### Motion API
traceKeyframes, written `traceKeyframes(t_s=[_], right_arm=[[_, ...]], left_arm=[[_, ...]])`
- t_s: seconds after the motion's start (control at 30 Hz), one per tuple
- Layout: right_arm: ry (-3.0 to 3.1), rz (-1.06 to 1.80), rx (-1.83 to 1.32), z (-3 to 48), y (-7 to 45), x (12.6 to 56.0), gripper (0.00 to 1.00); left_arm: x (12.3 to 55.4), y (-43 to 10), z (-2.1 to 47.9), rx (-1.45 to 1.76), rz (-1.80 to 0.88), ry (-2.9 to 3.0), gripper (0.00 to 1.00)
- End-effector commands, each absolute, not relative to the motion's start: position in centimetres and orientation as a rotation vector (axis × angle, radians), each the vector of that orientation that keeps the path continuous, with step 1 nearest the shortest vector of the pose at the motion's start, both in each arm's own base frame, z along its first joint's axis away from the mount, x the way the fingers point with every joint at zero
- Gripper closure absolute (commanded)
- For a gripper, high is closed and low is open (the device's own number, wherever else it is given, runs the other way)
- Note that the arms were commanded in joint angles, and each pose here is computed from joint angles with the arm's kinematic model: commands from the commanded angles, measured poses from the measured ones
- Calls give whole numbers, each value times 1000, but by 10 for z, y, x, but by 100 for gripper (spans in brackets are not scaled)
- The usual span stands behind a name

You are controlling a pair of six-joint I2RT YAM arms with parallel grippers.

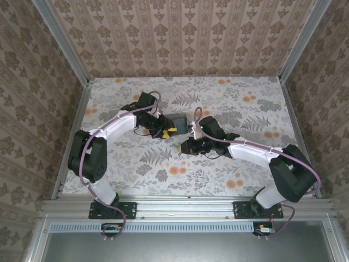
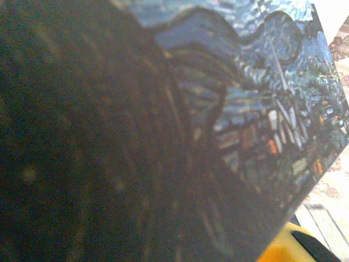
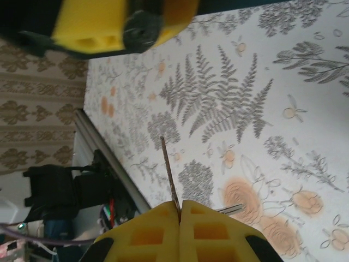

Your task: Unlock a padlock with a key

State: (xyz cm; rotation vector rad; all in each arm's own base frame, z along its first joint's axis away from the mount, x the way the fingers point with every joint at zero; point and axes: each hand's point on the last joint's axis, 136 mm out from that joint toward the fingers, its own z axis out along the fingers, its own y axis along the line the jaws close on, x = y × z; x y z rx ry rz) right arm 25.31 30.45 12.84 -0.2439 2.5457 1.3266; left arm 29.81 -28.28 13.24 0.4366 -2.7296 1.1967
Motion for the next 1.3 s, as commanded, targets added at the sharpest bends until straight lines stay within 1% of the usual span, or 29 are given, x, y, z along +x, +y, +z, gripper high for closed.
traceKeyframes(t_s=[0.0, 0.1, 0.33, 1.27], right_arm=[[2530, 1394, -248, 152, 302, 246, 100], [2507, 1425, -210, 161, 305, 255, 100], [2500, 1427, -80, 160, 300, 277, 100], [2491, 1446, -66, 156, 311, 294, 100]], left_arm=[[306, -289, 153, 369, 1306, -2725, 100], [303, -290, 153, 374, 1322, -2709, 100], [300, -288, 152, 395, 1332, -2698, 100], [301, -288, 154, 415, 1372, -2696, 100]])
